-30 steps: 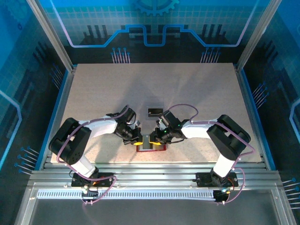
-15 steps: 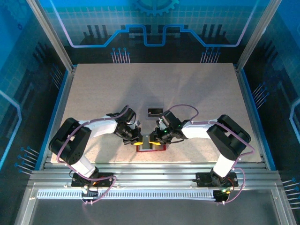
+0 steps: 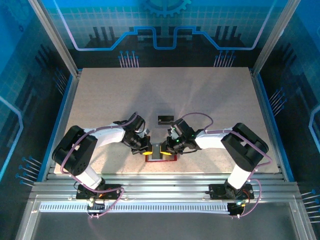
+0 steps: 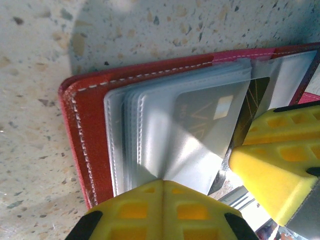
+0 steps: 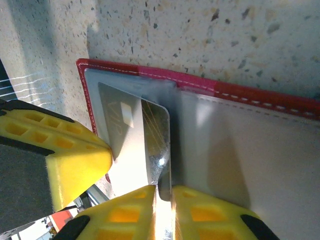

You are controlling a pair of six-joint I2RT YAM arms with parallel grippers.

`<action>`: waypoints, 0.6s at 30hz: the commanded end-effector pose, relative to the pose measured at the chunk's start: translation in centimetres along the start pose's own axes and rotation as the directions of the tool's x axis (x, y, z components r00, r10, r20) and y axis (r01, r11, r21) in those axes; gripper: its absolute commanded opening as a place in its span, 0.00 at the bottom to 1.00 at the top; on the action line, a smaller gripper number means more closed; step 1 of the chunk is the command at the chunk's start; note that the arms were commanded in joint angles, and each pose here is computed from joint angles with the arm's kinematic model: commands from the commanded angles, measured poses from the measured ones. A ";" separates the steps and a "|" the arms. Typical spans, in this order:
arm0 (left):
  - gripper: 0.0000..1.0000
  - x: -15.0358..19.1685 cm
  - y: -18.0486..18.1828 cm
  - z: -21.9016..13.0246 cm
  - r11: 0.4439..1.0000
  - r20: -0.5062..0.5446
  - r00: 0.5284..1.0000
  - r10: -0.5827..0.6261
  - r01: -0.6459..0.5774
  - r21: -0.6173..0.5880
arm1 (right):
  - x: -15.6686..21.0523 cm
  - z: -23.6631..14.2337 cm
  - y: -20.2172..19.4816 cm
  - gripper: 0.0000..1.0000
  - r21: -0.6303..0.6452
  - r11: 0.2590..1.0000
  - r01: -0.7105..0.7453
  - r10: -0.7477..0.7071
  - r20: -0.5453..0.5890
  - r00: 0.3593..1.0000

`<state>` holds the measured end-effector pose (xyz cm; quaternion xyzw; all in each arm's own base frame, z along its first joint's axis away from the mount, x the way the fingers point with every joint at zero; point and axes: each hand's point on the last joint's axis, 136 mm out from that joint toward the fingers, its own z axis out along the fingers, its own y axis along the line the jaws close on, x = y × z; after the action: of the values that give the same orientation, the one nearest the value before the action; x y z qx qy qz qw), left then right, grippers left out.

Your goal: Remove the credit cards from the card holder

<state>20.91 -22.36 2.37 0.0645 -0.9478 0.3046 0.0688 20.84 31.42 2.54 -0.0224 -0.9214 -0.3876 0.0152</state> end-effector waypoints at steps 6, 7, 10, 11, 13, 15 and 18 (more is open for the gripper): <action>0.00 0.5 1.4 0.5 0.998 -0.024 1.000 -0.016 0.014 -0.063 | -0.2 -0.8 0.7 0.09 -0.036 0.999 0.006 -0.006 0.013 1.000; 0.00 0.5 1.4 0.5 0.998 -0.024 1.000 -0.015 0.014 -0.064 | -0.2 -0.9 0.6 0.09 -0.033 0.999 0.005 -0.004 0.016 1.000; 0.00 0.6 1.4 0.5 0.998 -0.023 1.000 -0.015 0.013 -0.065 | -0.2 -1.0 0.4 0.08 -0.025 1.000 0.005 -0.005 0.016 1.000; 0.00 0.6 1.4 0.5 0.998 -0.023 1.000 -0.015 0.013 -0.064 | -0.2 -1.1 0.3 0.08 -0.020 1.000 0.005 -0.005 0.018 1.000; 0.00 0.6 1.4 0.5 0.998 -0.023 1.000 -0.014 0.013 -0.065 | -0.2 -1.3 0.1 0.08 -0.011 1.000 0.006 -0.006 0.022 1.000; 0.00 0.6 1.5 0.5 0.998 -0.024 1.000 -0.014 0.013 -0.065 | -0.2 -1.6 -0.2 0.07 -0.002 1.000 0.005 -0.005 0.025 1.000; 0.00 0.6 1.4 0.4 0.998 -0.021 1.000 -0.012 0.010 -0.066 | -0.2 -2.0 -0.6 0.07 0.010 1.000 0.003 -0.003 0.031 1.000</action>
<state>20.90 -22.38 2.38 0.0642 -0.9478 0.3048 0.0688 20.91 30.79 3.48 -0.0226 -0.9197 -0.3919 0.0056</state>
